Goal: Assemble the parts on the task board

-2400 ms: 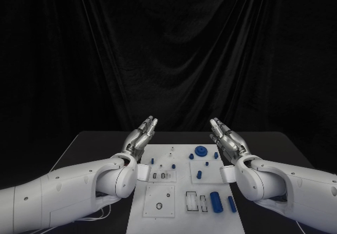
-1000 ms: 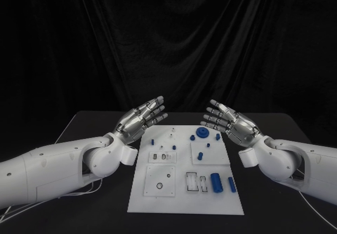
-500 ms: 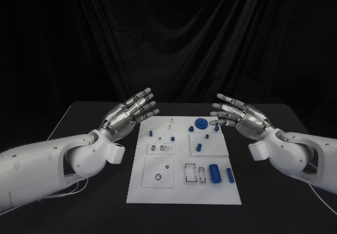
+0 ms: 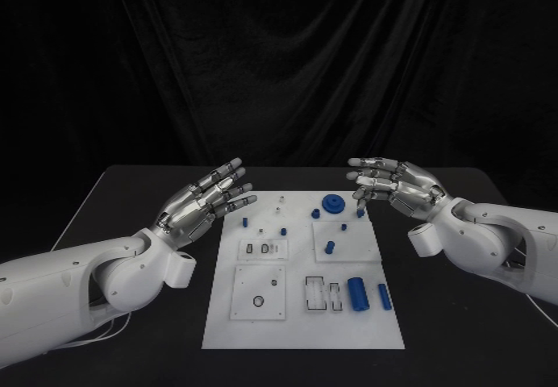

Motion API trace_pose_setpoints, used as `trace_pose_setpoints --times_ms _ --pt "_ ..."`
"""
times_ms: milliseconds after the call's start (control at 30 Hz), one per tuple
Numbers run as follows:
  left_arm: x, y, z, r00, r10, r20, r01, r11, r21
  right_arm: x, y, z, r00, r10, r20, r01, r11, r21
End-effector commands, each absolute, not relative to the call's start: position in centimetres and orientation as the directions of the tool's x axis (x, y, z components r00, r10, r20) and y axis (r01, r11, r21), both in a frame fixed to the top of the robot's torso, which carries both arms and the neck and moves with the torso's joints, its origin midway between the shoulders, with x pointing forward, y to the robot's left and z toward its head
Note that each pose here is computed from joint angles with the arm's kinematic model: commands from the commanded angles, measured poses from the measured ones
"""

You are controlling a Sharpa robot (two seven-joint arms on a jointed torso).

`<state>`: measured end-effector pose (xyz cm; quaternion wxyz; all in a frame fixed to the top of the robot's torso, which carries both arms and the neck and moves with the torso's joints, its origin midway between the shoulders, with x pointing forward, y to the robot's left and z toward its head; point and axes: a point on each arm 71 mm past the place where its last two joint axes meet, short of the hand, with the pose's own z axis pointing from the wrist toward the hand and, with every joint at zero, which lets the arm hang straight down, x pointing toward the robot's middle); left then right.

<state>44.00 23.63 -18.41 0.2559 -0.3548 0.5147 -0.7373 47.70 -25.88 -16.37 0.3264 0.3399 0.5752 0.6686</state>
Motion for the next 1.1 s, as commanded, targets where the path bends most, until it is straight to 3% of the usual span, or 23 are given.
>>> trace_pose_setpoints --times_ms 33,200,300,433,600,867,1100 --pt "43.5 24.1 -16.7 -0.642 -0.735 0.22 0.209 -0.443 -0.872 48.4 -25.7 -15.8 -0.562 0.816 -0.135 -0.062 0.121 0.991" --pt "43.4 24.1 -16.7 -0.647 -0.732 0.216 0.206 -0.44 -0.874 49.4 -25.0 -13.9 -0.575 0.73 -0.369 -0.146 0.353 0.924" --pt "43.2 24.0 -16.7 -0.65 -0.728 0.217 0.202 -0.441 -0.875 49.7 -24.3 -12.5 -0.537 0.642 -0.547 -0.25 0.498 0.83" --pt "43.1 24.0 -16.6 -0.653 -0.725 0.219 0.199 -0.443 -0.874 49.9 -23.1 -11.0 -0.425 0.501 -0.754 -0.384 0.654 0.652" --pt "42.5 23.9 -16.4 -0.657 -0.719 0.225 0.193 -0.449 -0.872 49.5 -21.0 -9.5 -0.183 0.235 -0.955 -0.53 0.794 0.297" --pt "41.6 24.2 -16.1 -0.658 -0.716 0.233 0.19 -0.458 -0.869 48.2 -18.6 -8.5 0.106 -0.002 -0.994 -0.568 0.82 -0.062" --pt "41.4 24.5 -16.0 -0.652 -0.722 0.232 0.189 -0.452 -0.872 48.3 -18.1 -8.3 0.21 -0.079 -0.974 -0.55 0.814 -0.184"
